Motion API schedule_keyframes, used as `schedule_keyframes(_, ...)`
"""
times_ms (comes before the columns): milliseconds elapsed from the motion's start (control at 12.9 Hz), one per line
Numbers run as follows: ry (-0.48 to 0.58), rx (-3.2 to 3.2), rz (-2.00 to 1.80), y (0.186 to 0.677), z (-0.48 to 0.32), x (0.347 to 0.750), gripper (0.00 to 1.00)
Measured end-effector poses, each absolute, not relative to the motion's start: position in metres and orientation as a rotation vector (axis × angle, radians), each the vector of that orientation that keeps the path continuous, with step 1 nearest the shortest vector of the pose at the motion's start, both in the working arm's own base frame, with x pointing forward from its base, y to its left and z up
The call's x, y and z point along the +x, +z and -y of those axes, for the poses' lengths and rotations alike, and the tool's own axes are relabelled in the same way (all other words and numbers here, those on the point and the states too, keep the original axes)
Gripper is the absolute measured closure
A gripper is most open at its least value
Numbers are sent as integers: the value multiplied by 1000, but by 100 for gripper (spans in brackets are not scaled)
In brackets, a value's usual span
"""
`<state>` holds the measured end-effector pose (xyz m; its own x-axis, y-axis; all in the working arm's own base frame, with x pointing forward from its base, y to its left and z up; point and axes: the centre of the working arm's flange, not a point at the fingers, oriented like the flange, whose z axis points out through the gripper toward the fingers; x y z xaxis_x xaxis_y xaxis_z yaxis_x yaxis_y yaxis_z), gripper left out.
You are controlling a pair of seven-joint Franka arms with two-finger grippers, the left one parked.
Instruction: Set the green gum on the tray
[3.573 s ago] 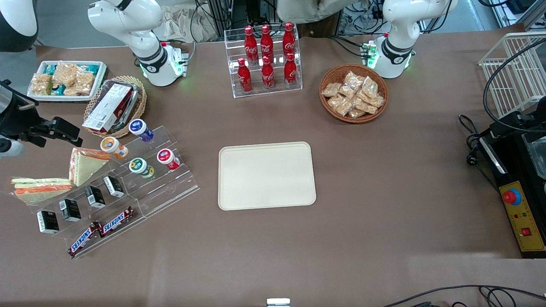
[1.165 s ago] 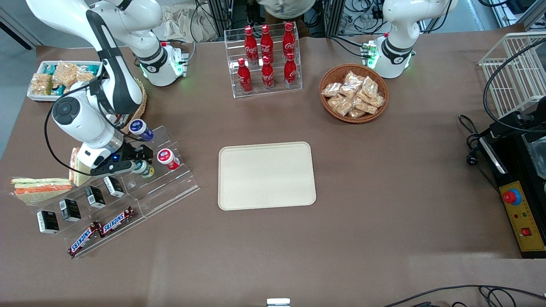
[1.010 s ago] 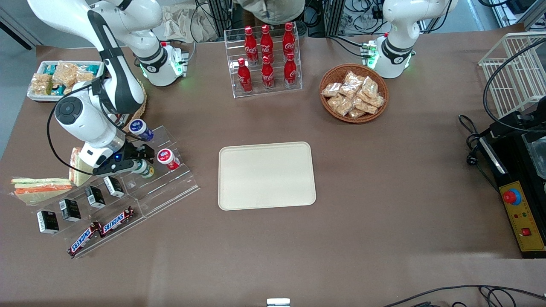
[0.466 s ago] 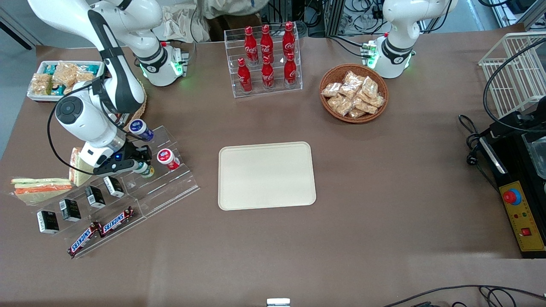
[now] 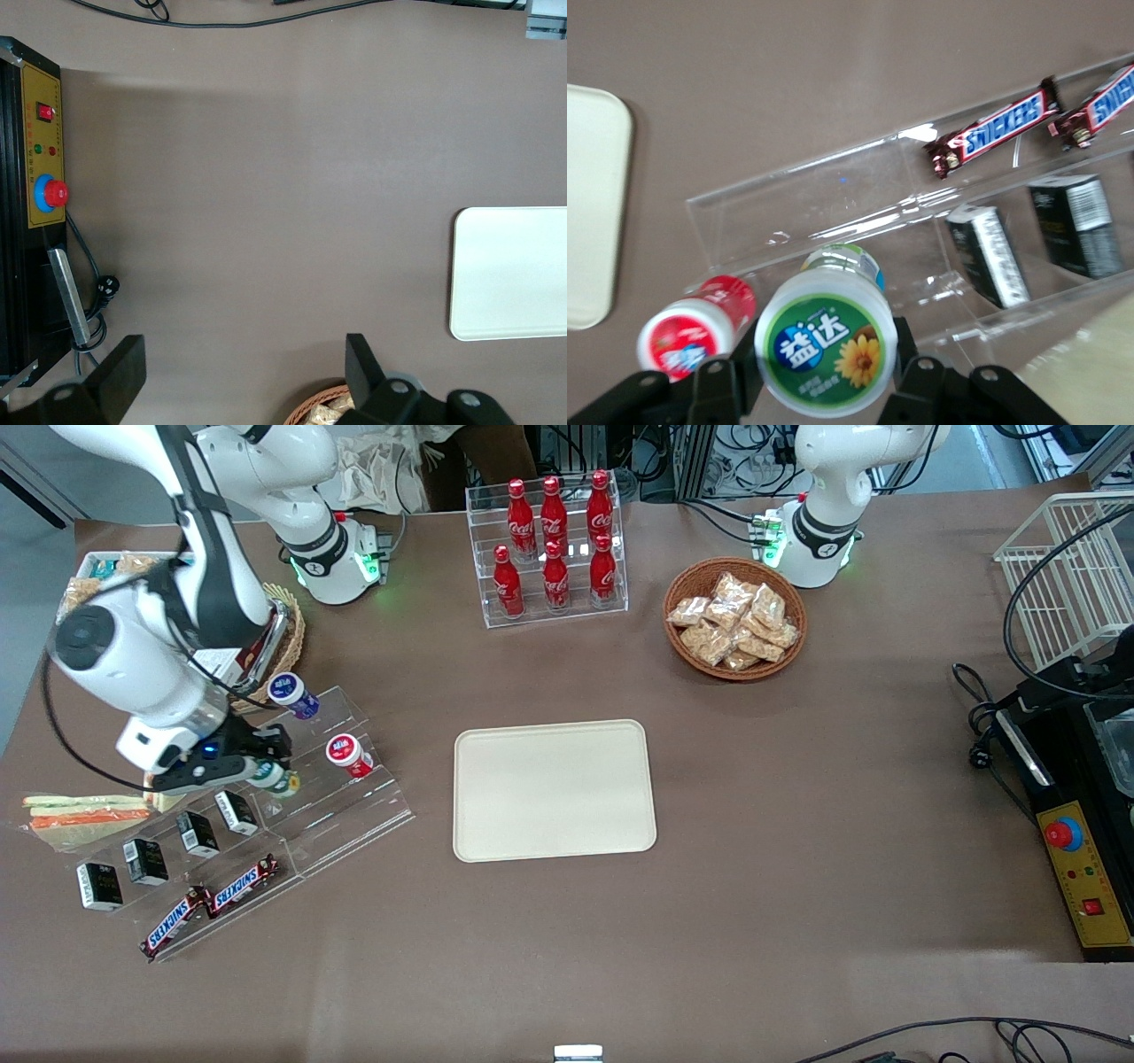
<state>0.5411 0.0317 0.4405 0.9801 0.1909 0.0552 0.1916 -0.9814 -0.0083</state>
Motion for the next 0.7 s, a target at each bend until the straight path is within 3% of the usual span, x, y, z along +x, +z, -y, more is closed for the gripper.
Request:
schedule_keyframes(388, -81, -3111, 266, 597, -45, 553, 41)
schedule_keyframes(699, -48, -3111, 59, 619, -110, 554, 41)
